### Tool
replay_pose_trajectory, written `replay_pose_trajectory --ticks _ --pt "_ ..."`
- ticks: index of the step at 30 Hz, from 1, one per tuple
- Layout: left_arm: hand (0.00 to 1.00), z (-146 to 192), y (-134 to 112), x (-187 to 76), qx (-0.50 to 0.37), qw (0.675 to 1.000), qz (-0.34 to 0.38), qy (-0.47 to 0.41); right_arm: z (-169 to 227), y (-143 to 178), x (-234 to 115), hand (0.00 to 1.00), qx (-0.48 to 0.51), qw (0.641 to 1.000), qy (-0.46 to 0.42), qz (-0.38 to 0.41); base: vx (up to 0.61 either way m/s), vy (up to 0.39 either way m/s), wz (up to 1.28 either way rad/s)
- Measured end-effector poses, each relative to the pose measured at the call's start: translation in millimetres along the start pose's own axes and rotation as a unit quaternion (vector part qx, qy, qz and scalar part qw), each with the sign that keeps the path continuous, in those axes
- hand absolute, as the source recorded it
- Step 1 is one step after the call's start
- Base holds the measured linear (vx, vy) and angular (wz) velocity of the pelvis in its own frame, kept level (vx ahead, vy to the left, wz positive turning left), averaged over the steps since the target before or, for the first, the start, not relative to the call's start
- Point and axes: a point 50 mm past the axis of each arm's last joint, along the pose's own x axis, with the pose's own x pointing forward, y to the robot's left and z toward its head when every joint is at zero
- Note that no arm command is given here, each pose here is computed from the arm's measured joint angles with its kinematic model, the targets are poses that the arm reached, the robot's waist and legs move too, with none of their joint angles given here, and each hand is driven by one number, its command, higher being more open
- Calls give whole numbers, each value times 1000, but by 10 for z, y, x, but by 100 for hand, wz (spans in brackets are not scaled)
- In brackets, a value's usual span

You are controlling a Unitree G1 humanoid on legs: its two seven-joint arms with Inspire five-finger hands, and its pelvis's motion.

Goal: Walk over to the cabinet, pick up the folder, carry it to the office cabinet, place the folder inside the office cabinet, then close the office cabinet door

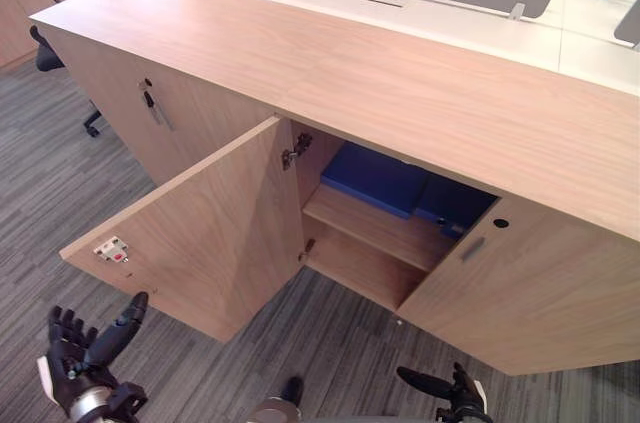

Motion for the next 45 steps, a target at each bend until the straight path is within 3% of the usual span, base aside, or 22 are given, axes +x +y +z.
replay_pose_trajectory --ticks 11,16,24,32,34,36,38,39,41,45 --pt "100 241 -368 174 23 995 -85 -55 -3 -27 5 100 -7 1000 1 5 0 0 -1" --pt "100 198 -366 134 26 995 -87 -51 -51 -81 8 100 -13 1000 12 1 -7 -6 -9" --pt "100 58 -295 -366 33 992 -118 -17 -116 -101 1 100 -14 1000 26 -1 -27 -3 -9" --pt "100 -358 -470 -854 47 957 -263 111 -105 -127 12 100 -25 999 24 0 -57 -3 10" --pt "100 -525 -574 -943 73 924 -341 158 -35 -83 33 100 -44 999 13 12 -79 0 -4" --pt "100 -695 -789 -979 93 869 -442 201 64 21 56 100 -65 997 -2 31 -77 -19 -22" --pt "100 -752 -948 -957 79 842 -486 221 157 107 73 100 -86 995 -16 48 -27 -8 -49" --pt "100 -753 -955 -954 78 841 -488 222 162 111 74 100 -87 995 -17 49 0 -1 -87" --pt "100 -651 -1282 -826 58 822 -532 193 258 200 74 100 -99 992 -36 66 18 -7 -85" --pt "100 -481 -1669 -624 61 830 -539 131 269 160 76 100 -104 992 -38 58 86 -10 -52"
